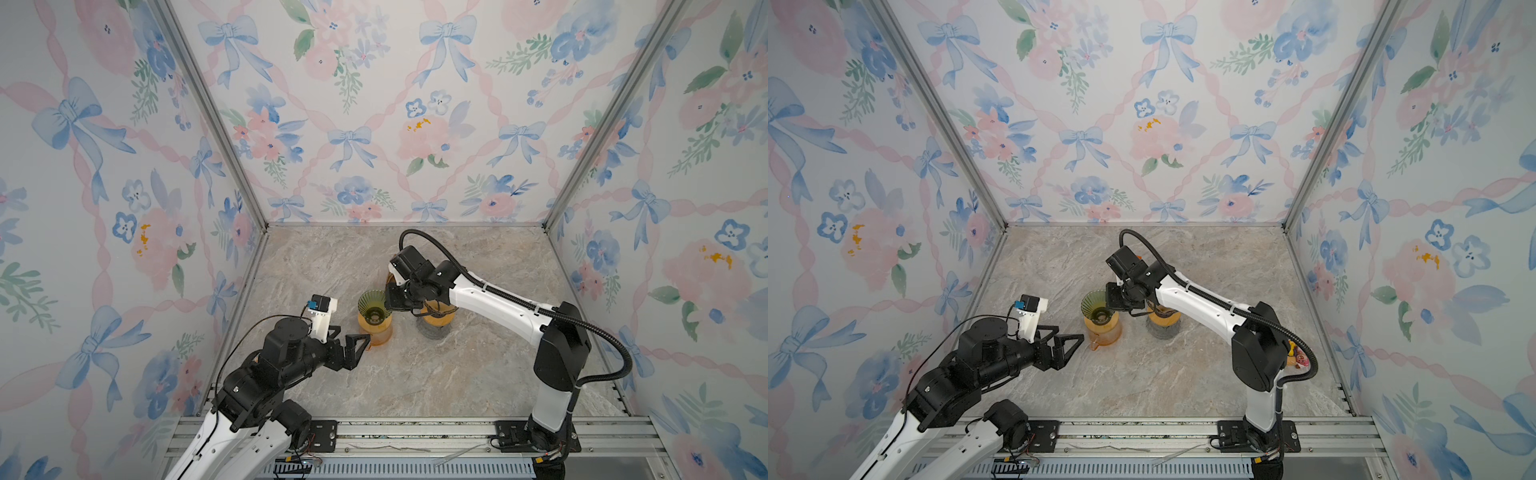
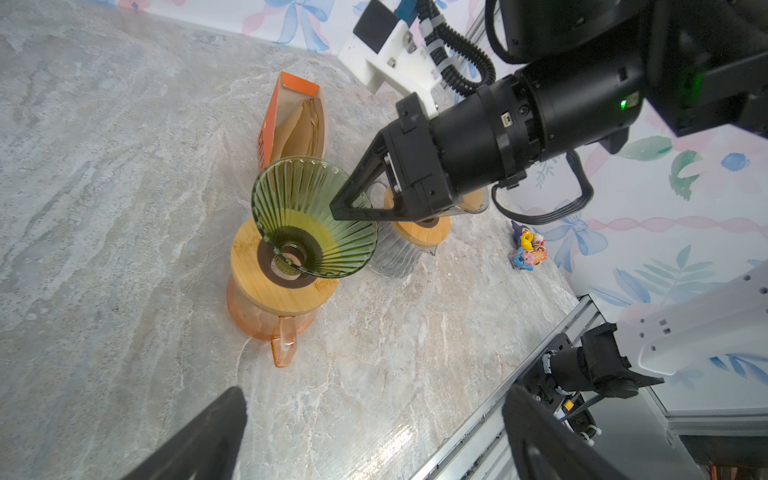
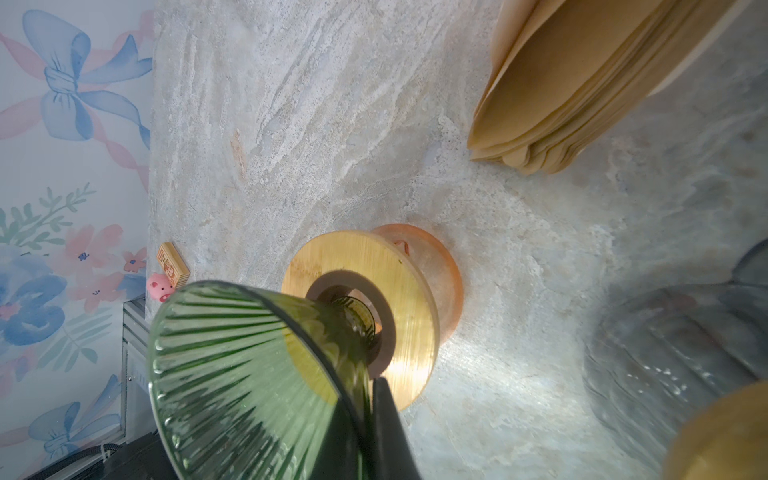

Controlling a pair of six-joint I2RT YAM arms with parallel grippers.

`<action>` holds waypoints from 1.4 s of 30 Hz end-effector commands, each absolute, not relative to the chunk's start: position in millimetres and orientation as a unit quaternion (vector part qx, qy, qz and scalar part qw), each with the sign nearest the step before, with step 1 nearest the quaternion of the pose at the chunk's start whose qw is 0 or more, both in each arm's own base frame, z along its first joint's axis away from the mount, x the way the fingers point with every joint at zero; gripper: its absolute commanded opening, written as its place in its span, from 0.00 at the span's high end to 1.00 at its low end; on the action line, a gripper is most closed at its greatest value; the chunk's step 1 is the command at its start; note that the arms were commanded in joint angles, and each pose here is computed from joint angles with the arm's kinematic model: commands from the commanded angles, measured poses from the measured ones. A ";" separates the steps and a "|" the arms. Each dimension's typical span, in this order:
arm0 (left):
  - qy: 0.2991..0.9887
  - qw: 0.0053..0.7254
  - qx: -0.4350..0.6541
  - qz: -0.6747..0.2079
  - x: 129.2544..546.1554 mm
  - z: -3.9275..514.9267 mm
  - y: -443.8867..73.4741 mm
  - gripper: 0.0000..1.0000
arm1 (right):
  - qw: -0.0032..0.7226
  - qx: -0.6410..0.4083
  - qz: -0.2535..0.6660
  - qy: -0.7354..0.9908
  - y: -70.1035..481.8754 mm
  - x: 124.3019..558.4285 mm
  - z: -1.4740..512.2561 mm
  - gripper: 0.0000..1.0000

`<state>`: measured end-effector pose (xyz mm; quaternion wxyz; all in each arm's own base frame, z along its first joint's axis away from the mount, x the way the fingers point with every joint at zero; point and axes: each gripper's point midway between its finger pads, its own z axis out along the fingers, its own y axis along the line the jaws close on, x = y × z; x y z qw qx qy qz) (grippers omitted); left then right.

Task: Place the coffee filter in the dripper
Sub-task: 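Lift the green dripper with the right gripper over the orange pitcher's wooden ring, then lower the green dripper into the wooden ring's hole with the right gripper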

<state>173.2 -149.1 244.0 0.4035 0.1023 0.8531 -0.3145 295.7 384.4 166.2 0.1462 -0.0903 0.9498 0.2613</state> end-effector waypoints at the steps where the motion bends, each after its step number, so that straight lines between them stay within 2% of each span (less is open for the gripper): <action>1: 0.840 0.418 0.130 -0.322 179.0 256.1 -158.4 0.02 | 0.148 -0.082 0.272 0.947 387.7 303.7 167.1 0.93; 8: 0.843 0.423 0.125 -0.309 188.9 247.8 -158.8 0.02 | 0.139 -0.077 0.265 0.951 386.3 302.9 159.2 0.92; 42: 0.838 0.425 0.124 -0.320 188.1 249.7 -161.2 0.02 | 0.139 -0.092 0.218 0.962 382.8 299.1 147.4 0.92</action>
